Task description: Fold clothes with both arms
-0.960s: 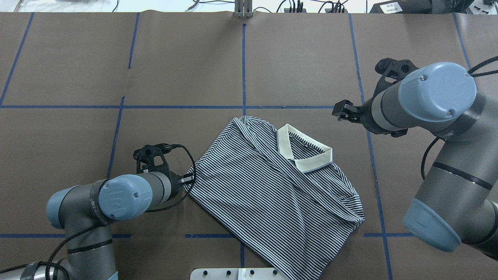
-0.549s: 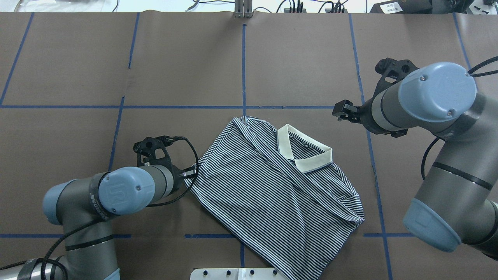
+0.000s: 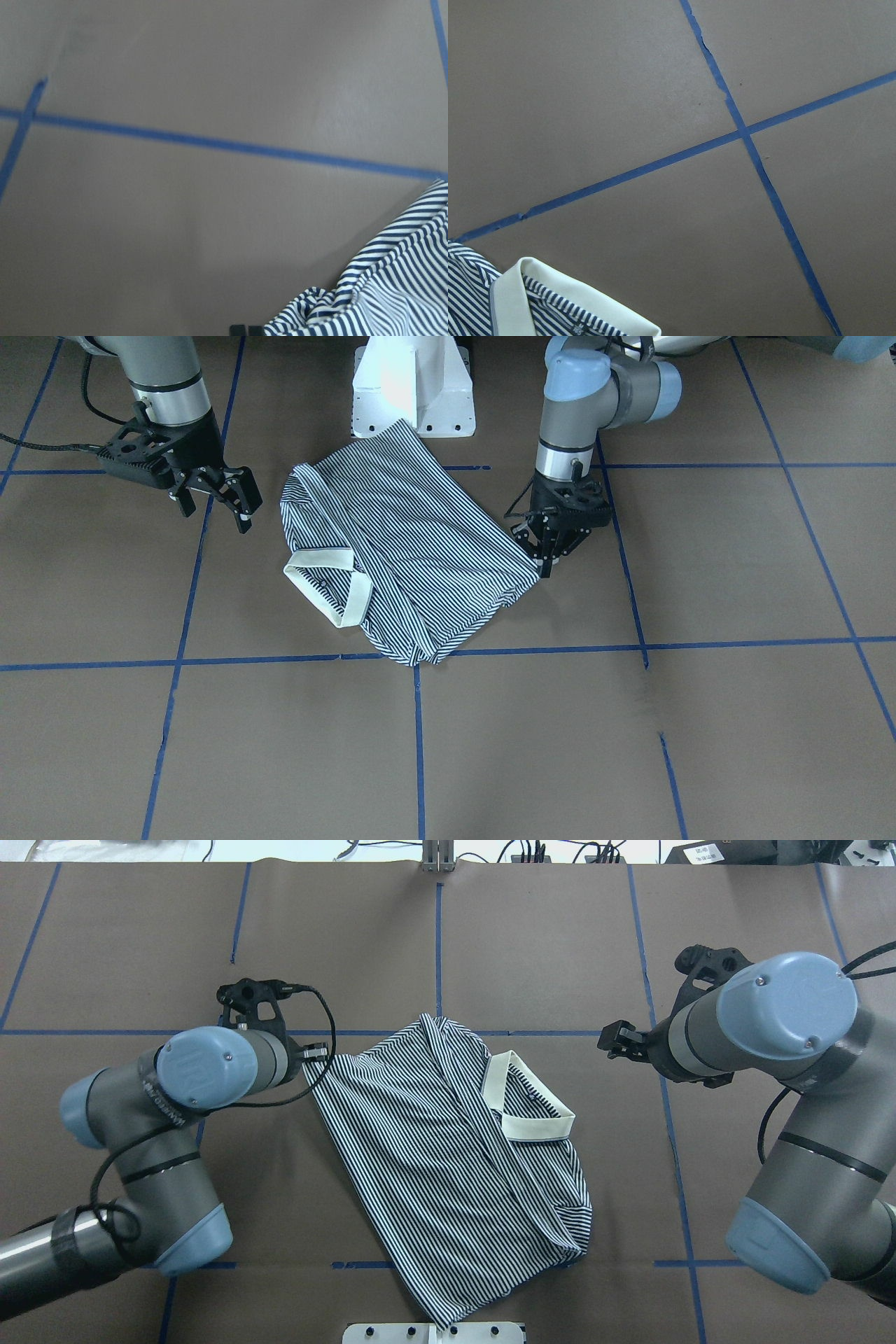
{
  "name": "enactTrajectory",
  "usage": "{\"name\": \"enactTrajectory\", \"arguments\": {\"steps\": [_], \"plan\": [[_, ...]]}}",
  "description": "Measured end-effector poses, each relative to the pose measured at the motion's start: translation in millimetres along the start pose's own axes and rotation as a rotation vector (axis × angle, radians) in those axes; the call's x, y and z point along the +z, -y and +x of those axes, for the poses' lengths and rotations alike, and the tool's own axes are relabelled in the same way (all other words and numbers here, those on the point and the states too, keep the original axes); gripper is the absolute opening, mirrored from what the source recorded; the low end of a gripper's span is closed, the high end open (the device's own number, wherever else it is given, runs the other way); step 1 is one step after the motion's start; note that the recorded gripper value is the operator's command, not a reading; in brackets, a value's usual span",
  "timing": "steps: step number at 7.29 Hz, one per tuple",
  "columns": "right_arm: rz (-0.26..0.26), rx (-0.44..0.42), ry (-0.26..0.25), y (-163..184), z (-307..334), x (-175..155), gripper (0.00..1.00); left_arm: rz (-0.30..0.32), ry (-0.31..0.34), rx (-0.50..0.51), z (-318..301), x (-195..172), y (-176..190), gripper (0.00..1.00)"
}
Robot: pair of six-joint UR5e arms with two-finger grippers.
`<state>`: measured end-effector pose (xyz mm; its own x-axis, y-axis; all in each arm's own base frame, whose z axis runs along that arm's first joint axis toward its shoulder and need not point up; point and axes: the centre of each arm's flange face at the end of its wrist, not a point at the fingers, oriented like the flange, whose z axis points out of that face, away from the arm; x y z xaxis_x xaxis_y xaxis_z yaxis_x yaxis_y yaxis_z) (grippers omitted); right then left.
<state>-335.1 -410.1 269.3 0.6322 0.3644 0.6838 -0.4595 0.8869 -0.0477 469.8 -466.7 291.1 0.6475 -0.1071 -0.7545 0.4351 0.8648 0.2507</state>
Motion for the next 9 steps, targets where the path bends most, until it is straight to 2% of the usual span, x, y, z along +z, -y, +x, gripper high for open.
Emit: {"name": "enactTrajectory", "arguments": {"steps": [3, 4, 5, 7, 9], "plan": [[0.002, -0.002, 0.008, -1, -2, -3, 1.00, 0.094, -0.007, -0.019, 35, 80, 107, 0.00], [0.002, -0.002, 0.011, -1, -3, -4, 1.00, 0.098, -0.018, -0.024, 44, 93, 134, 0.21], [0.002, -0.003, 0.013, -2, -5, -4, 1.00, 0.097, -0.029, -0.027, 45, 99, 146, 0.24], [-0.005, -0.015, 0.026, -6, -31, 2, 1.00, 0.089, -0.034, -0.023, 15, 99, 143, 0.25], [-0.037, -0.062, 0.030, -29, -85, 21, 1.00, 0.058, -0.107, 0.026, -32, 51, 125, 0.25]]}}
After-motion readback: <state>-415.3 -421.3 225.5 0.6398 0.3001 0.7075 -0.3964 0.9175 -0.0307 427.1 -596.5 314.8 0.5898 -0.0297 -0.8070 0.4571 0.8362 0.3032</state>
